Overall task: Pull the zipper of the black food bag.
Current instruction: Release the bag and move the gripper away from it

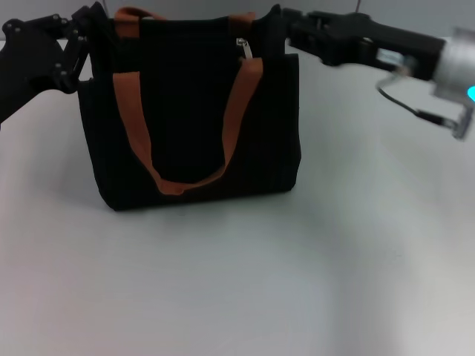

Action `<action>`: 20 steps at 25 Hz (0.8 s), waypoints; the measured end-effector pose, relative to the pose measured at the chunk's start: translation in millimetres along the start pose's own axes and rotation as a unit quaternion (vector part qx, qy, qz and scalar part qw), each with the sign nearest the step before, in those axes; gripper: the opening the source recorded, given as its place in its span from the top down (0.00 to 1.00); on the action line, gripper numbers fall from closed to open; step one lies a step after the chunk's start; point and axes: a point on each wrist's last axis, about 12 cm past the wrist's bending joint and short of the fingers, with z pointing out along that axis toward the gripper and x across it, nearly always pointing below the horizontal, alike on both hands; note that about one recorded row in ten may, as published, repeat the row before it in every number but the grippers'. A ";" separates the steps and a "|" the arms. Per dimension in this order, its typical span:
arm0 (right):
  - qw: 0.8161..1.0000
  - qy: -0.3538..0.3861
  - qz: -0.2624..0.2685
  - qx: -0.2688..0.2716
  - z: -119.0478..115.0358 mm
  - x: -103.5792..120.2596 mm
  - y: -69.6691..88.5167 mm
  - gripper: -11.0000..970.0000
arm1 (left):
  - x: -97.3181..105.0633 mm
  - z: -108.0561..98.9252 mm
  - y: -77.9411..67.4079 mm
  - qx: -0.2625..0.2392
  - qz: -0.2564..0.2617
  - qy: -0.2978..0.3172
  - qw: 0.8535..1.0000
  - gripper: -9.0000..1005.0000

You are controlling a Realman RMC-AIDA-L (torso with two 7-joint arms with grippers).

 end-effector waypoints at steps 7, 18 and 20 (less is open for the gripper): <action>0.992 -0.020 -0.062 -0.111 -46.9 36.6 9.9 0.58 | 6.4 -5.9 -0.3 -0.012 -0.035 0.017 0.999 0.87; 0.976 0.116 -0.098 -0.153 -32.3 82.9 19.9 0.23 | 12.7 -23.7 4.7 -0.009 -0.112 0.067 0.991 0.86; 0.974 0.127 -0.105 -0.153 -27.9 84.8 19.0 0.21 | 11.5 -27.4 8.8 -0.011 -0.125 0.074 0.989 0.86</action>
